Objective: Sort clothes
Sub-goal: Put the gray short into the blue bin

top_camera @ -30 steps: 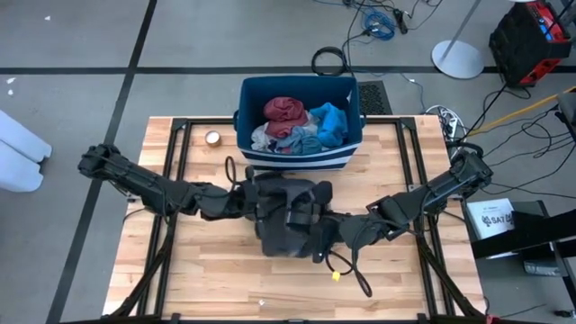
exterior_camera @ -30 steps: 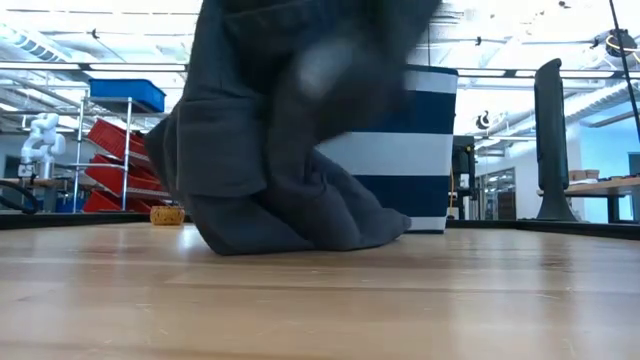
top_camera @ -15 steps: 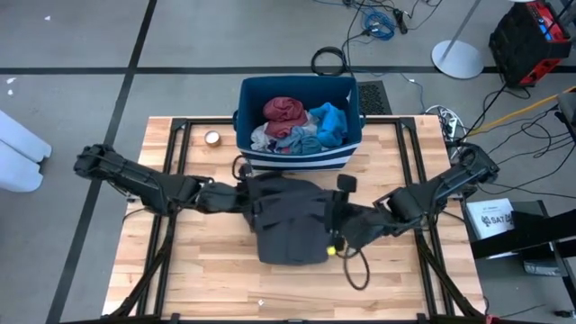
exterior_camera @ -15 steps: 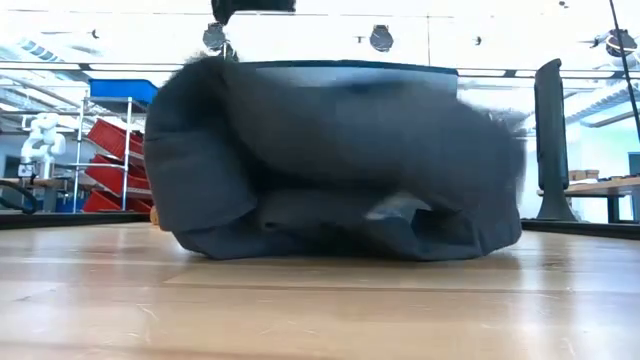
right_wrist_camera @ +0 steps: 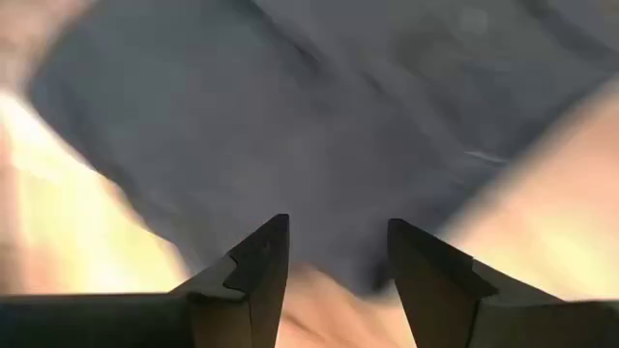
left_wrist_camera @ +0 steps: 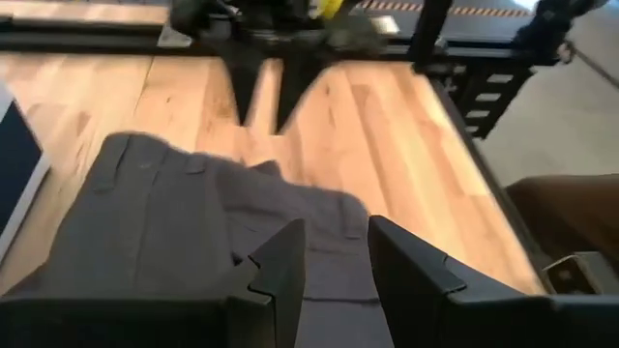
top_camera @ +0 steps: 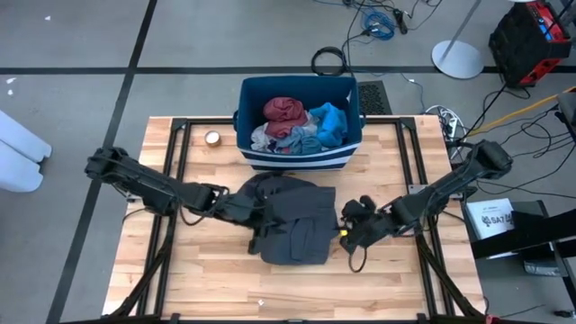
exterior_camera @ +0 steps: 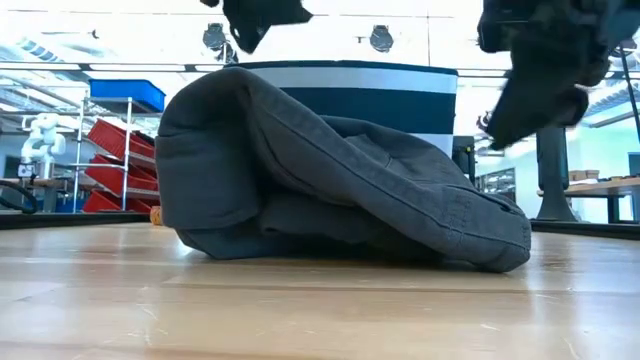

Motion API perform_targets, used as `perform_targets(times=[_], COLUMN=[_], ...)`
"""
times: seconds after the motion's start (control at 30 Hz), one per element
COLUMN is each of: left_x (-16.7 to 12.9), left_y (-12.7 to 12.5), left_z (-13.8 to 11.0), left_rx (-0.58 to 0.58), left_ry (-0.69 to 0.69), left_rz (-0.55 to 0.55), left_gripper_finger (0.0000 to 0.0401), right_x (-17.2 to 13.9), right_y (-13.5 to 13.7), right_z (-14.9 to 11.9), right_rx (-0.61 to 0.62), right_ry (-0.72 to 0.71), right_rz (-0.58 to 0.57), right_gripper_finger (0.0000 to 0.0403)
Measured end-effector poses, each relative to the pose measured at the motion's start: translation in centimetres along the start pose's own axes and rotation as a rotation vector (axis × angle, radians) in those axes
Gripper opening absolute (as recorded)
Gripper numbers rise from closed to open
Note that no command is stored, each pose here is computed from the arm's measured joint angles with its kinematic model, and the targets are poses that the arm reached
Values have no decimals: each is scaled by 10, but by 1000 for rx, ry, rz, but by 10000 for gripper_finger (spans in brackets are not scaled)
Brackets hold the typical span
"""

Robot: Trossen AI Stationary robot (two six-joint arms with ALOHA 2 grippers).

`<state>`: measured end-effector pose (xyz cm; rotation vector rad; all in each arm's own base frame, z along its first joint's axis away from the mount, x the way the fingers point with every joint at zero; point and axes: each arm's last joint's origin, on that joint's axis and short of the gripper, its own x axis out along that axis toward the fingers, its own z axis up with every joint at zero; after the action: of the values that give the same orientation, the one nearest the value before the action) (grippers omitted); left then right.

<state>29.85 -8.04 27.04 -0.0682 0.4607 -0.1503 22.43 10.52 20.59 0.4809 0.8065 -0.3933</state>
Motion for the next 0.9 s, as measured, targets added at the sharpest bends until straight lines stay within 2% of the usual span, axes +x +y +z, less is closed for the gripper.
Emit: perform_targets(times=[0.1, 0.2, 0.47, 0.67, 0.9], left_x=[5, 5, 5, 5, 5], left_y=[6, 10, 15, 16, 16], left_z=[-2, -1, 2, 2, 2], left_rx=[-8, -15, -49, -51, -51], left_ry=[9, 7, -17, -23, -20], left_rz=[18, 31, 44, 44, 43], left_gripper_finger=[123, 123, 123, 123, 123], right_x=[14, 23, 28, 33, 36], right_y=[-8, -17, -27, -41, -39], right_z=[-7, -12, -12, -12, -1], right_rx=[151, 224, 171, 159, 131], right_ry=[-91, -96, -31, 25, 26], right_rz=[167, 201, 166, 57, 152], right_gripper_finger=[164, 166, 206, 254, 299])
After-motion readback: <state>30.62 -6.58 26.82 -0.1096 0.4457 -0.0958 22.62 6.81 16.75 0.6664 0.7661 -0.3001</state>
